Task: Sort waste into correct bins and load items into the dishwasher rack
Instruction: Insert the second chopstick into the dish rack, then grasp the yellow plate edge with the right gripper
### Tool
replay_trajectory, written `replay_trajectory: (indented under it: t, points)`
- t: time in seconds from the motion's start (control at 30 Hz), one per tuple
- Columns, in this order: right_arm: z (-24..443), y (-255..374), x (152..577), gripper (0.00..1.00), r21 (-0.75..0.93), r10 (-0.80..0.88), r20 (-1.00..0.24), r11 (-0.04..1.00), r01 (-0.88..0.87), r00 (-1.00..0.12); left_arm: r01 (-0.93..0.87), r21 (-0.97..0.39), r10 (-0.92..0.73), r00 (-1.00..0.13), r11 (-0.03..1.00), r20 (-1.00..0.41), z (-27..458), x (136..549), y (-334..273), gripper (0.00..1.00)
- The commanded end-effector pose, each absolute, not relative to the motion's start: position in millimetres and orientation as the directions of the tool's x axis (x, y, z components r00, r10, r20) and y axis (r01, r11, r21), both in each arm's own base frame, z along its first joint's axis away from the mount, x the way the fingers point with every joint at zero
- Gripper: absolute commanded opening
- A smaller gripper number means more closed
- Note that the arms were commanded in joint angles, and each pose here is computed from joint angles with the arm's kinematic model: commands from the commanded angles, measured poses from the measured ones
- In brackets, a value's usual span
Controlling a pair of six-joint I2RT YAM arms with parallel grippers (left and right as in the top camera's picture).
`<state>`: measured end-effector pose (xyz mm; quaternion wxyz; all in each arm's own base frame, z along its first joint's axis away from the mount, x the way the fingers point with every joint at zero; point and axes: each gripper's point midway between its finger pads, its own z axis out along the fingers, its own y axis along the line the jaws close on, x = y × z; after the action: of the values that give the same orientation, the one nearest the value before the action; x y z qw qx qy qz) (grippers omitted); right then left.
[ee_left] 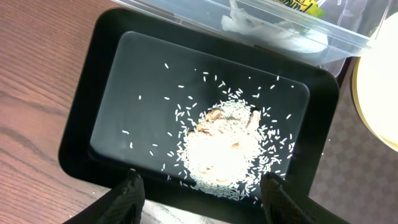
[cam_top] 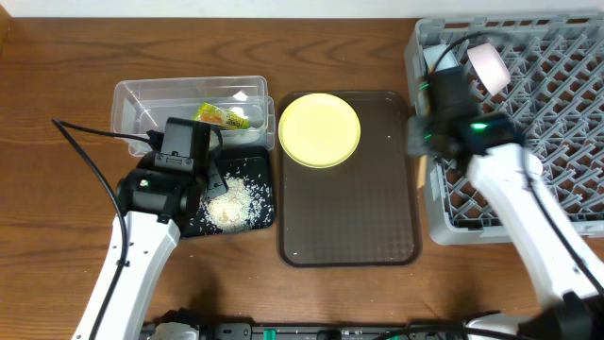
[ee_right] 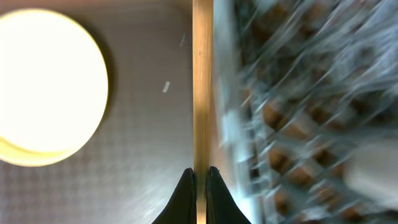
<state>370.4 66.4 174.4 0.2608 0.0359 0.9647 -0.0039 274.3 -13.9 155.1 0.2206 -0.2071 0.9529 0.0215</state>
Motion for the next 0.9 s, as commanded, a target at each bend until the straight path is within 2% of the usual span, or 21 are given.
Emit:
replay_trajectory:
  t: [0.0, 0.17, 0.27, 0.33, 0.43, 0.57, 0.7, 0.87]
  points:
    - [174.5, 38.2, 370.8, 0.01, -0.117, -0.096, -0.484, 0.992, -0.045, -0.87, -0.418, -0.045, -0.393, -0.806, 0.907, -0.442, 159.0, 276.5, -10.2, 0.63]
    - [146.0, 10.7, 367.1, 0.01, -0.136, -0.057, -0.401, 0.991, -0.002, -0.914, -0.418, -0.044, -0.393, -0.806, 0.907, -0.442, 159.1, 276.5, -10.1, 0.63]
    - [124.7, 12.4, 368.6, 0.02, -0.115, -0.073, -0.347, 0.993, -0.035, -0.935, -0.418, -0.045, -0.393, -0.806, 0.907, -0.442, 159.0, 276.5, -10.2, 0.63]
    - [112.2, 21.5, 372.2, 0.08, -0.077, -0.101, -0.326, 0.994, -0.08, -0.94, -0.418, -0.045, -0.393, -0.806, 0.907, -0.442, 159.0, 276.5, -10.2, 0.63]
    - [108.1, 30.1, 375.7, 0.28, -0.053, -0.12, -0.328, 0.993, -0.109, -0.937, -0.418, -0.044, -0.393, -0.806, 0.907, -0.442, 159.0, 276.4, -10.2, 0.63]
    - [129.8, 42.4, 389.6, 0.47, -0.047, -0.128, -0.413, 0.992, -0.119, -0.902, -0.418, -0.045, -0.393, -0.806, 0.907, -0.442, 159.0, 276.5, -10.2, 0.63]
    - [153.6, 72.3, 400.1, 0.46, -0.011, -0.123, -0.508, 0.991, -0.136, -0.853, -0.418, -0.044, -0.393, -0.806, 0.907, -0.442, 159.0, 276.4, -10.2, 0.63]
    - [148.6, 127.9, 401.7, 0.47, 0.02, -0.19, -0.536, 0.971, -0.237, -0.823, -0.419, -0.045, -0.394, -0.806, 0.907, -0.442, 159.0, 276.5, -10.2, 0.63]
